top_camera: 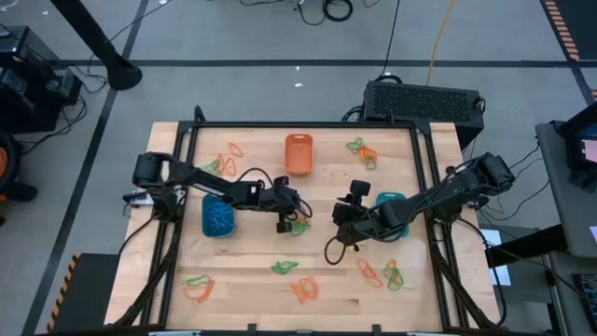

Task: Sort rubber bands into baskets
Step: Put the blue rubber band into the blue bin

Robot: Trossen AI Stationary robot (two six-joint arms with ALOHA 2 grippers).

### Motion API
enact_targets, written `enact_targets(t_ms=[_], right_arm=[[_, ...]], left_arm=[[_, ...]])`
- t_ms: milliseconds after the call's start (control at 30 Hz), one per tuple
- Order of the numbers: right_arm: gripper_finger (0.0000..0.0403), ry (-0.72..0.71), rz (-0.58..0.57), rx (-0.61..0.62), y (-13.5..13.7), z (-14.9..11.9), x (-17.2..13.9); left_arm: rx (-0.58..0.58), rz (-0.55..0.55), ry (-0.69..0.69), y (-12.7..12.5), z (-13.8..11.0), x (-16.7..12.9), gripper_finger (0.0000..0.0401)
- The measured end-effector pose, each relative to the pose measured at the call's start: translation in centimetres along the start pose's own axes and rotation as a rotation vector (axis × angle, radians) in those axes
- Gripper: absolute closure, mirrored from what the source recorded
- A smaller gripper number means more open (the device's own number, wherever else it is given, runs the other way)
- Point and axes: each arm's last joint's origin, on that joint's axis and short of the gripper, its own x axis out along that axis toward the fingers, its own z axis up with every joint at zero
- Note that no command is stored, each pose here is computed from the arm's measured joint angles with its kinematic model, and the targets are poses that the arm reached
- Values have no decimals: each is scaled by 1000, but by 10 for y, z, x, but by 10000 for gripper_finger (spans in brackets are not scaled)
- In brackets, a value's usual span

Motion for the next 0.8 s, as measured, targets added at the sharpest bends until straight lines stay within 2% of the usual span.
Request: enact_targets(t_ms=[167,367,533,633,800], right_arm=[[275,0,0,0,0,0,0],[275,-6,2,6,0,1,0],[275,-10,4,10,0,1,0],[275,-11,6,11,1,2,0],[275,-5,51,17,2,2,0]], left_arm=[[7,30,-103,-5,21,-32,397],[22,60,-111,-8,27,-58,398],[-20,49,-102,-15,26,-56,398],[-17,40,-42,-21,17,-45,397],[21,29,3,-29,10,-41,353]])
